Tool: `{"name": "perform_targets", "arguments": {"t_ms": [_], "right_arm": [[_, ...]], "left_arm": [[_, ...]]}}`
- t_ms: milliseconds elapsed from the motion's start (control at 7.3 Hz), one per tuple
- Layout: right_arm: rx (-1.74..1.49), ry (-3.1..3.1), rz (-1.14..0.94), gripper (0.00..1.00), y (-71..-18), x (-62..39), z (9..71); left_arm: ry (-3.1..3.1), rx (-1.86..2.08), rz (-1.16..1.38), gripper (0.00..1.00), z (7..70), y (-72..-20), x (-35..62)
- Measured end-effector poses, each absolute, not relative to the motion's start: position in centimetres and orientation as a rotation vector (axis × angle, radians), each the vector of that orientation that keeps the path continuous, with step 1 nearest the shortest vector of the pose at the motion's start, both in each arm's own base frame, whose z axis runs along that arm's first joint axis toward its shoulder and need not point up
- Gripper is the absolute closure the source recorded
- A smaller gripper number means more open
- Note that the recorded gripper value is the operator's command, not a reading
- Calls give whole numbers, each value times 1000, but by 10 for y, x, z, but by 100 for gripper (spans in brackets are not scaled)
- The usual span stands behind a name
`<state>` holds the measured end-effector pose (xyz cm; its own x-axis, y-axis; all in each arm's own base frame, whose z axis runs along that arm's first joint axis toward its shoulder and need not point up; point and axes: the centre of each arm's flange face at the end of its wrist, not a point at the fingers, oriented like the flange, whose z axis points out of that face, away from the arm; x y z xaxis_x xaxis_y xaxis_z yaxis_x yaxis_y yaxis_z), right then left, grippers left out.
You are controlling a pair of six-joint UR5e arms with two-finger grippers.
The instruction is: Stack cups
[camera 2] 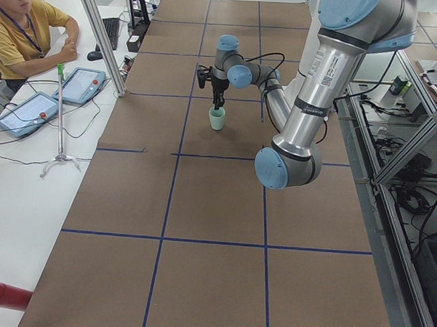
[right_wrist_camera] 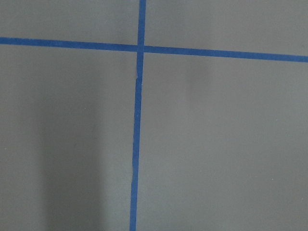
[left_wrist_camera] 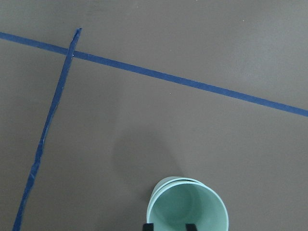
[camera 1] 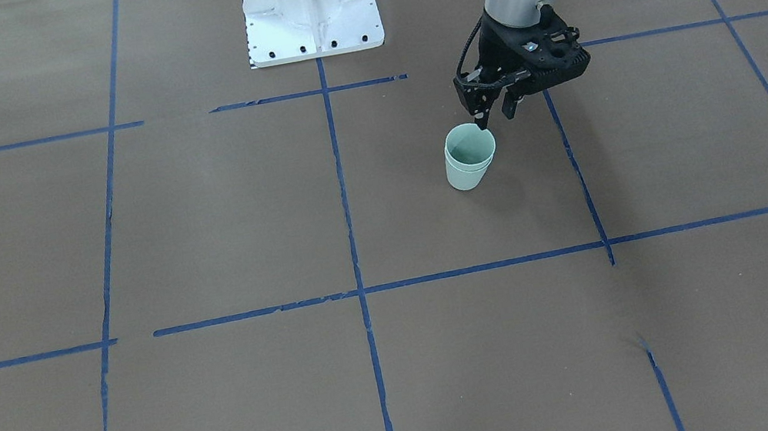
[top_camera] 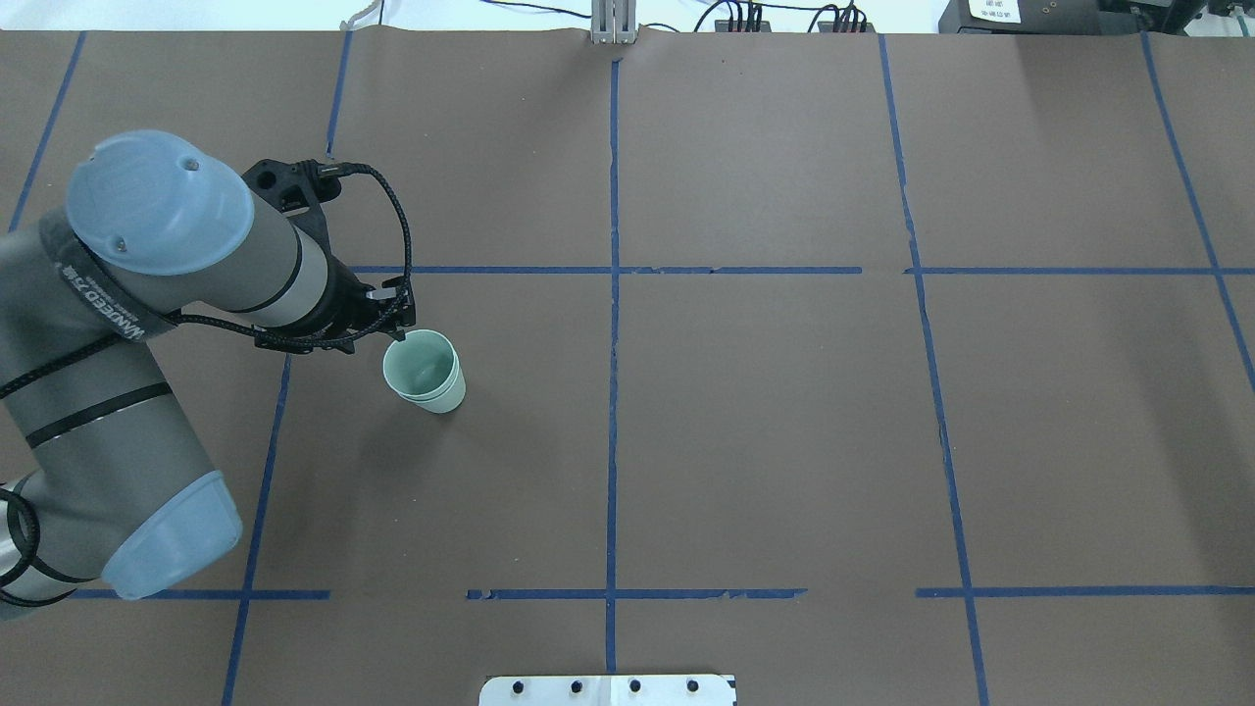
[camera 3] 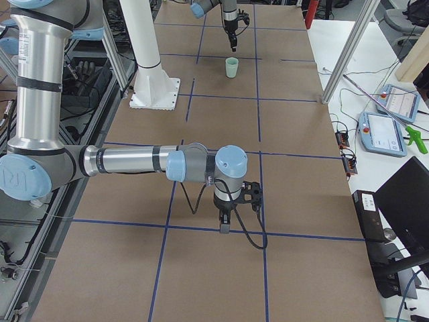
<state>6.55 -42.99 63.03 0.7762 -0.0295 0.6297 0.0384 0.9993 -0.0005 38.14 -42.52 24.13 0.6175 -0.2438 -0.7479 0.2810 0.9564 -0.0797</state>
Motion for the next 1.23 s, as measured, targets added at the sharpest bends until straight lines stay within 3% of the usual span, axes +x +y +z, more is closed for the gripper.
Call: {"name": "perform_targets", "arguments": {"t_ms": [548,822,1233], "right_arm": [[-14,-681,-37,0,-430,65,630],[-14,-681,-37,0,-430,66,630],[-14,-681,-36,0,-430,66,630]], "left_arm": [[835,68,-178,0,284,-453,304],[753,127,-2,0,363,-477,207],[650,128,219,0,514,-464,42]]}}
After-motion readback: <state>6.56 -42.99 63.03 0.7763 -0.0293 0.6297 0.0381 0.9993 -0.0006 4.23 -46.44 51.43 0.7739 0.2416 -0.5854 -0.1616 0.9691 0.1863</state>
